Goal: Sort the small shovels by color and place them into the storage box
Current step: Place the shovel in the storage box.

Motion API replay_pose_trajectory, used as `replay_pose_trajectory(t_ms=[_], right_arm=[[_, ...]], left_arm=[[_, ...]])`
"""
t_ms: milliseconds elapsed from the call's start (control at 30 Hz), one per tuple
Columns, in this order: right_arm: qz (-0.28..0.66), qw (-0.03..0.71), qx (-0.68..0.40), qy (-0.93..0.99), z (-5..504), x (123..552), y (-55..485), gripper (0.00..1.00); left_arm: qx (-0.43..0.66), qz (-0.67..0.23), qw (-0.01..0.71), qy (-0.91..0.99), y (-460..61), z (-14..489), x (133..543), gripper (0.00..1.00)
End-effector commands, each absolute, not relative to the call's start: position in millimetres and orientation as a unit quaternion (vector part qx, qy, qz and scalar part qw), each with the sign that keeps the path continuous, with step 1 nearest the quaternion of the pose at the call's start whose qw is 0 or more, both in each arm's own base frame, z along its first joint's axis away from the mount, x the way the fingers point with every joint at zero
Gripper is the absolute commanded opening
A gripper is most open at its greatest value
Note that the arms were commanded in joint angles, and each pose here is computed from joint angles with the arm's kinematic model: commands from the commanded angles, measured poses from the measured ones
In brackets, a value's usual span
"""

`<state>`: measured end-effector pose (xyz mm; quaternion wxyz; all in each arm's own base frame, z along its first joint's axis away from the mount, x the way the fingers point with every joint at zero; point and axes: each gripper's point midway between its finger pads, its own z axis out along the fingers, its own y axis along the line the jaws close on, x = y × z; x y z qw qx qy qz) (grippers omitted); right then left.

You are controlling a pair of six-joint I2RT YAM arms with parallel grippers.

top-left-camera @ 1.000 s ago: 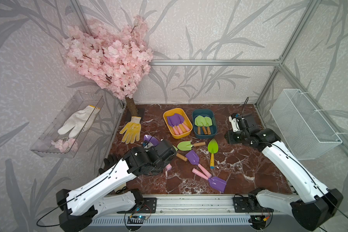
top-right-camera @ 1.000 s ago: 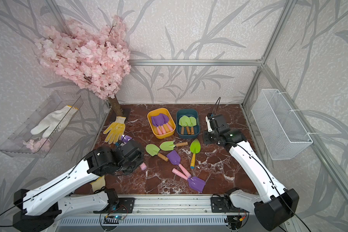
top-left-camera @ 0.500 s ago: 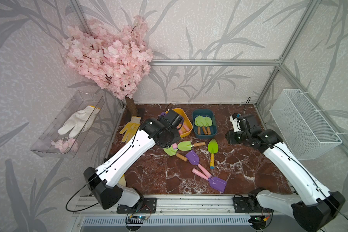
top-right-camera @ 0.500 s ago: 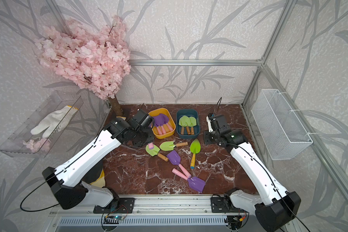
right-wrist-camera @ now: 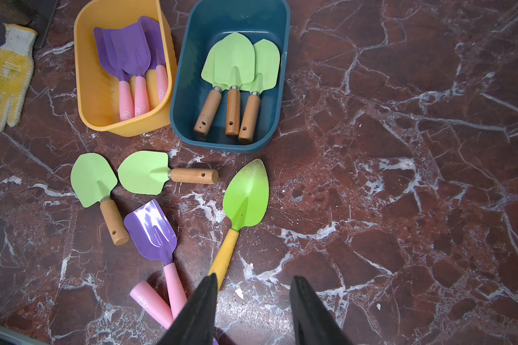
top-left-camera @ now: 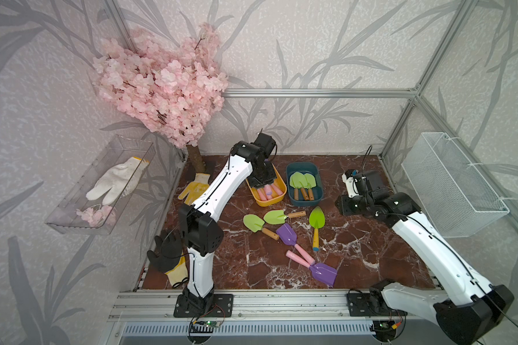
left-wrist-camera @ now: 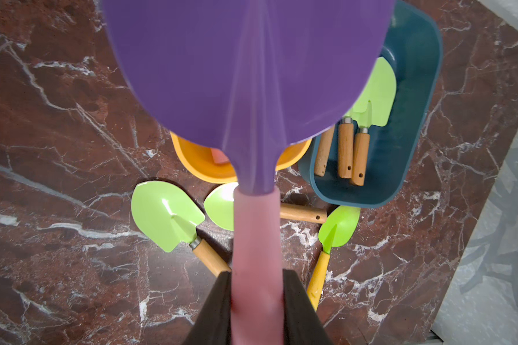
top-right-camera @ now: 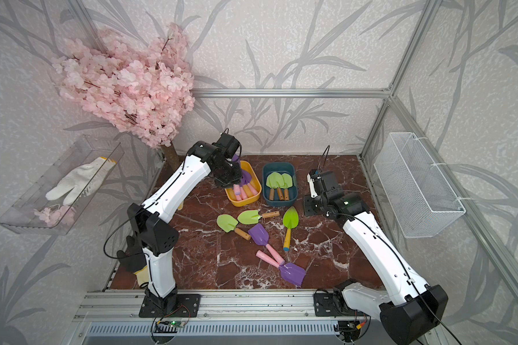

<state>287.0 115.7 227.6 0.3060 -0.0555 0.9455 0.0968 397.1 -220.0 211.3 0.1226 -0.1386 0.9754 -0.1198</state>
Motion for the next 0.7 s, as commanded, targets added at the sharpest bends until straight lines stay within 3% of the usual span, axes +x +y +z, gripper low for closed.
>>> replay_pose_trajectory(t_ms=[0, 333, 667], right_arm=[[0.101, 0.301, -0.052, 0.947, 225.5, 282.4, 114.6, 0.45], [0.091, 0.301, -0.061, 0.947, 221.6, 282.5, 112.3, 0.44], [0.094, 0.297, -0.062, 0.948, 216.2, 280.7, 112.9, 0.45]], left_arm=[[-0.130, -0.120, 0.104, 0.979, -224.7, 202.4, 406.4, 0.04], [-0.157, -0.099, 0.077, 0.980, -230.2, 153.8, 447.8, 0.04], [-0.184, -0.093, 0.050, 0.977, -227.2, 119.1, 459.6, 0.04]])
